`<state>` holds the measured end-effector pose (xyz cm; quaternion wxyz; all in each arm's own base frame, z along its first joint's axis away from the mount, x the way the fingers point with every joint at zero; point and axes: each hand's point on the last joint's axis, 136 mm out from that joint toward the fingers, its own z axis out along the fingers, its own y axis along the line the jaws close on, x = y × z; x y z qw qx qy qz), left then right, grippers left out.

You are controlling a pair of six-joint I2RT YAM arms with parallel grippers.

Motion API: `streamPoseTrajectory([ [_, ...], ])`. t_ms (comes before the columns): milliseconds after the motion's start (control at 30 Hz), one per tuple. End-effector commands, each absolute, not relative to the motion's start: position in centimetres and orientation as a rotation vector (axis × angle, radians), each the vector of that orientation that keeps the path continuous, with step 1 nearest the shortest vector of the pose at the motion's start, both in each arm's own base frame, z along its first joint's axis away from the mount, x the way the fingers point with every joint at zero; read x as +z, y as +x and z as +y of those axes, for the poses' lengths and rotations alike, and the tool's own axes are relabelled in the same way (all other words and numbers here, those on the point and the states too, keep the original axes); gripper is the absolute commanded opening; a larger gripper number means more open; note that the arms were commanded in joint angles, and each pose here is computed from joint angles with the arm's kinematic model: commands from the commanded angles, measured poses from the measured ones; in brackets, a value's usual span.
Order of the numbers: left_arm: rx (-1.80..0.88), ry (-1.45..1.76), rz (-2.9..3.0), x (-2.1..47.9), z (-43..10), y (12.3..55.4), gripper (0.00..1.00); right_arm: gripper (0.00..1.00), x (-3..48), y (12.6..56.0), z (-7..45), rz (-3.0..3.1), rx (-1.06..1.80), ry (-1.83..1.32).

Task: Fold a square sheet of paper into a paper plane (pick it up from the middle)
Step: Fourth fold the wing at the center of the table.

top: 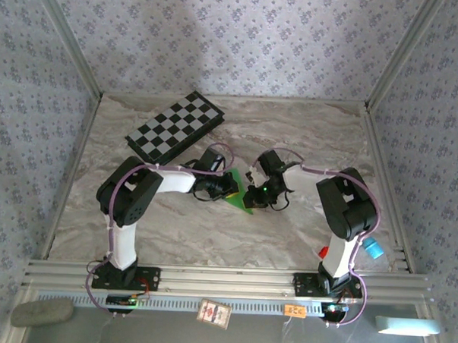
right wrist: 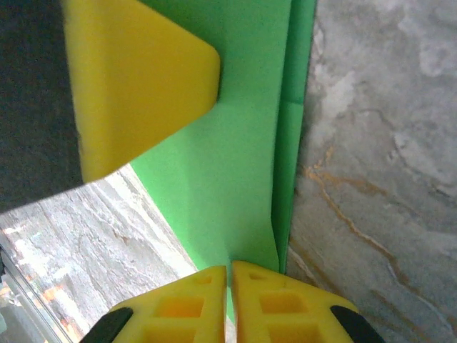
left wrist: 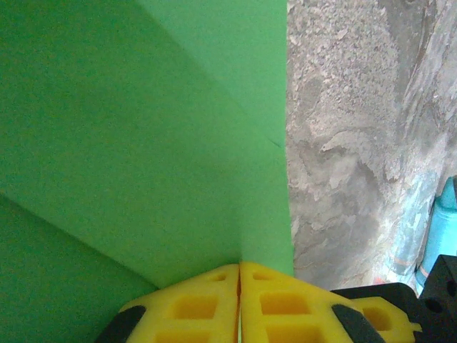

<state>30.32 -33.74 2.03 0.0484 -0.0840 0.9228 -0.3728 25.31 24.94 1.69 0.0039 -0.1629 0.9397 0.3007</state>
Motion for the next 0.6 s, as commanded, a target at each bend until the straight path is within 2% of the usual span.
streamPoseTrajectory([
  [0,-0.900,-0.403,2.919,-2.3,-30.2,29.9,0.08,0.14,-0.2,20.5,21.7,3.185,0.834,-0.461],
  [567,-0.890,-0.432,2.938,-2.9,-29.9,29.7,0.08,0.17,-0.8,18.9,20.5,3.128,0.826,-0.400],
])
